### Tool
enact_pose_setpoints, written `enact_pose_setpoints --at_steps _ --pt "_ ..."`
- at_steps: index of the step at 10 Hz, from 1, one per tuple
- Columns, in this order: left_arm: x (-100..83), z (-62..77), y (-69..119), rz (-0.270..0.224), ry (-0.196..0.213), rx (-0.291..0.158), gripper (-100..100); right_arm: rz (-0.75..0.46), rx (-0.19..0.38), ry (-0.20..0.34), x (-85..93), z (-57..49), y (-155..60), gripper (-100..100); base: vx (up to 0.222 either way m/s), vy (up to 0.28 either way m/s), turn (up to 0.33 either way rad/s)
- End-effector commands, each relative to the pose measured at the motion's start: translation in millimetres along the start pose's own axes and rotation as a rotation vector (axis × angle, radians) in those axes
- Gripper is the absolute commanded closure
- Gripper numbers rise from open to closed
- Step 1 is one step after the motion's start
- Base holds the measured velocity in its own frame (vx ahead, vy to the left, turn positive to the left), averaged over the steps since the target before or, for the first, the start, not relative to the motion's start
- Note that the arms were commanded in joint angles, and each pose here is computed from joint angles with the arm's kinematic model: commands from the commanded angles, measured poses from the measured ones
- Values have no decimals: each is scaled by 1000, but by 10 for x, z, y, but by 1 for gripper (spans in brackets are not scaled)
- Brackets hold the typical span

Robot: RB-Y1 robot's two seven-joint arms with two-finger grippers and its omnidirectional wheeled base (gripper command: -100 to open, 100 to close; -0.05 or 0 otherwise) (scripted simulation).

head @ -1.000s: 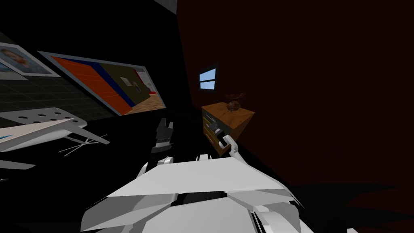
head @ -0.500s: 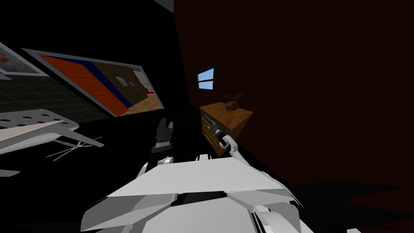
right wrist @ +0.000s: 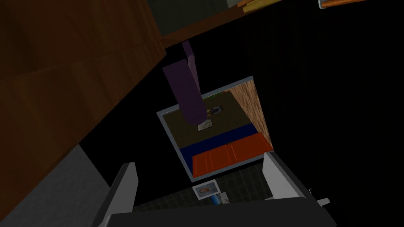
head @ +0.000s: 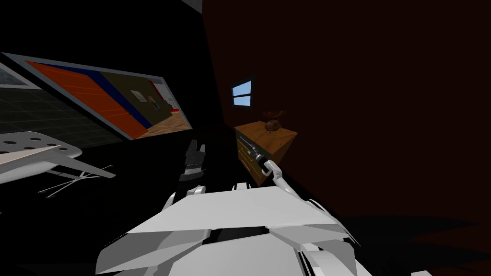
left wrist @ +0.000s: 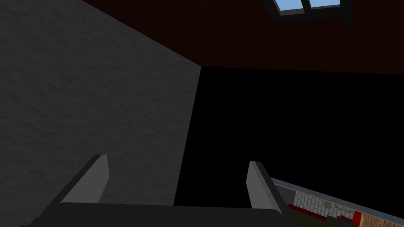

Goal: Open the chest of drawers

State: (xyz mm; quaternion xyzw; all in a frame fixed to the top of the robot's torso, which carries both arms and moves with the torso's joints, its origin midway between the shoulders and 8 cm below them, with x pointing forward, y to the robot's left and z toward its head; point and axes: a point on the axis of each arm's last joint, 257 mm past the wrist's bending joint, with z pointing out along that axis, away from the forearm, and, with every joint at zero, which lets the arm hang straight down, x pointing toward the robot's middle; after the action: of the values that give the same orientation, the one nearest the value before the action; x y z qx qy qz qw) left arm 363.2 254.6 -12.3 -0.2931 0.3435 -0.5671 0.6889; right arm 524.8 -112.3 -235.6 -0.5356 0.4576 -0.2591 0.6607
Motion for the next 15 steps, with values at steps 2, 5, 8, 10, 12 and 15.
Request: enact_pose_setpoints --at_steps 2,5,8,10,12,15 --pt "0 0 0 0 0 0 0 -155 -58 27 243 -22 162 -100 31 -24 -27" --pt "0 0 0 0 0 0 0 -176 -66 30 274 -27 181 -100 10 -9 -7" --pt "1 1 0 0 0 0 0 -175 -65 33 269 -6 164 100 -47 75 3" --pt "2 1 -1 -1 0 0 0 -175 -64 36 264 14 147 100 -125 161 23" --pt "2 1 -1 -1 0 0 0 -177 -55 31 244 41 95 100 -104 128 18" --pt "1 1 -1 0 0 0 0 -171 -68 39 232 34 176 100 -75 141 1"
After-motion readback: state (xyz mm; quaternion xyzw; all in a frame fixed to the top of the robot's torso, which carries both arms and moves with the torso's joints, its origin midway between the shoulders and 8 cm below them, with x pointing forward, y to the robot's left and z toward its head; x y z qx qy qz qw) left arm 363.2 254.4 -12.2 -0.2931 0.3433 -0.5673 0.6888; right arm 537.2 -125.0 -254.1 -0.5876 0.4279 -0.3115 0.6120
